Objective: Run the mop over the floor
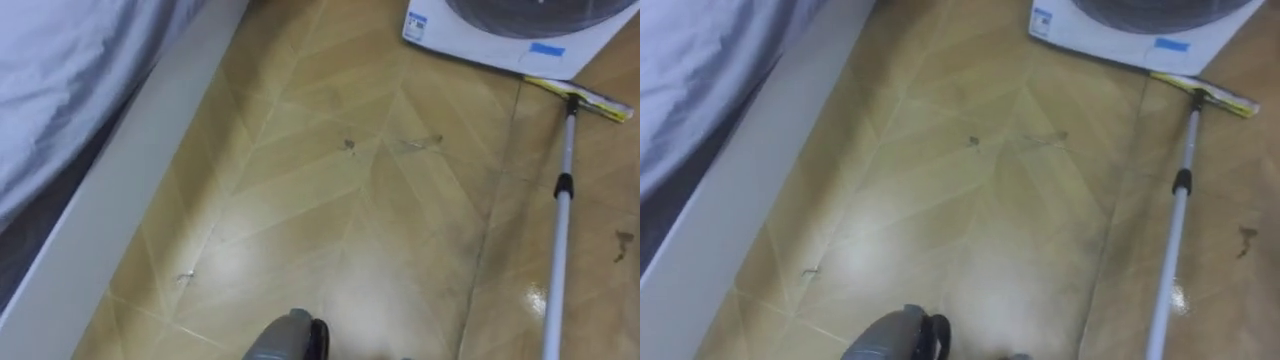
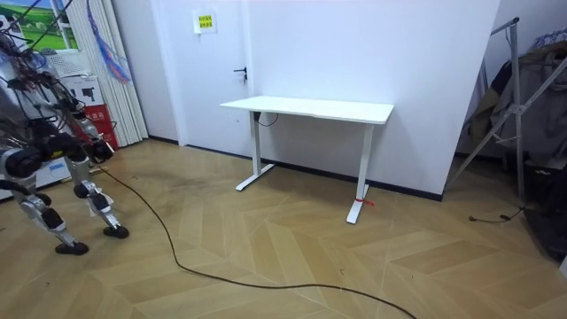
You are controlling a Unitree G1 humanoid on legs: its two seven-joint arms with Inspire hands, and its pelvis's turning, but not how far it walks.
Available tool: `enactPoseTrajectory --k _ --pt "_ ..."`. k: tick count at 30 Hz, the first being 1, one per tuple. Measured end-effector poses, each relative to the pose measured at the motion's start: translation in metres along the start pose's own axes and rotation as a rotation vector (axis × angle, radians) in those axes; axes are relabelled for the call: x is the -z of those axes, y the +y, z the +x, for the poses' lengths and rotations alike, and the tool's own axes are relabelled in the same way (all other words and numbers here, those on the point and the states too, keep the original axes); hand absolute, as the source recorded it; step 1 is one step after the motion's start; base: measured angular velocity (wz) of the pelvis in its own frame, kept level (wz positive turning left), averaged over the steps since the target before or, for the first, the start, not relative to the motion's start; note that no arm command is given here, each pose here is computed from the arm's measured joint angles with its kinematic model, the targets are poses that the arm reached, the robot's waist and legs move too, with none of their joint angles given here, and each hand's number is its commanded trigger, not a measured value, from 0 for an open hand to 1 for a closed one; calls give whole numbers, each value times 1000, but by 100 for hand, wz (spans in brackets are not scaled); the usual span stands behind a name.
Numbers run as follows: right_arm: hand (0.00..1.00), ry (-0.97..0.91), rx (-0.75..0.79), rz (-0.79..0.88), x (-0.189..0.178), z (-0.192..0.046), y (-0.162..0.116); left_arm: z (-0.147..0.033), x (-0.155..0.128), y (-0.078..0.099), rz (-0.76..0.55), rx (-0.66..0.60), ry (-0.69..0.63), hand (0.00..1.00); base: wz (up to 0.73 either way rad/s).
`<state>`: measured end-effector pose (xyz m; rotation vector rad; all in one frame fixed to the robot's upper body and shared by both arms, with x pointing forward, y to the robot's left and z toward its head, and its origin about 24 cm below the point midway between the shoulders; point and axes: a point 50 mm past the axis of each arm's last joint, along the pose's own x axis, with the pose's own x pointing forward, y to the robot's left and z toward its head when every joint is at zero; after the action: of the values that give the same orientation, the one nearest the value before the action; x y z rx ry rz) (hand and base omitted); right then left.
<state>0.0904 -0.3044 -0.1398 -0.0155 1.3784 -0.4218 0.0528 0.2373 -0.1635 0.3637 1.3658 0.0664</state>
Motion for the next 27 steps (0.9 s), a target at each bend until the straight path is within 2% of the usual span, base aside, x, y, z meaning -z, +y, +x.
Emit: enactPoseTrajectory --k 5,9,17,27 --pt "100 75 44 -49 30 3 12 0 -7 0 -12 -42 -24 0 -24" --pt "100 156 46 -86 62 3 15 0 0 -5 -11 -47 25 0 11" --pt "100 247 34 -128 96 0 12 -2 22 0 -57 -90 104 0 13" --pt "100 268 -20 -140 100 -1 23 -3 29 0 -34 -94 138 0 3"
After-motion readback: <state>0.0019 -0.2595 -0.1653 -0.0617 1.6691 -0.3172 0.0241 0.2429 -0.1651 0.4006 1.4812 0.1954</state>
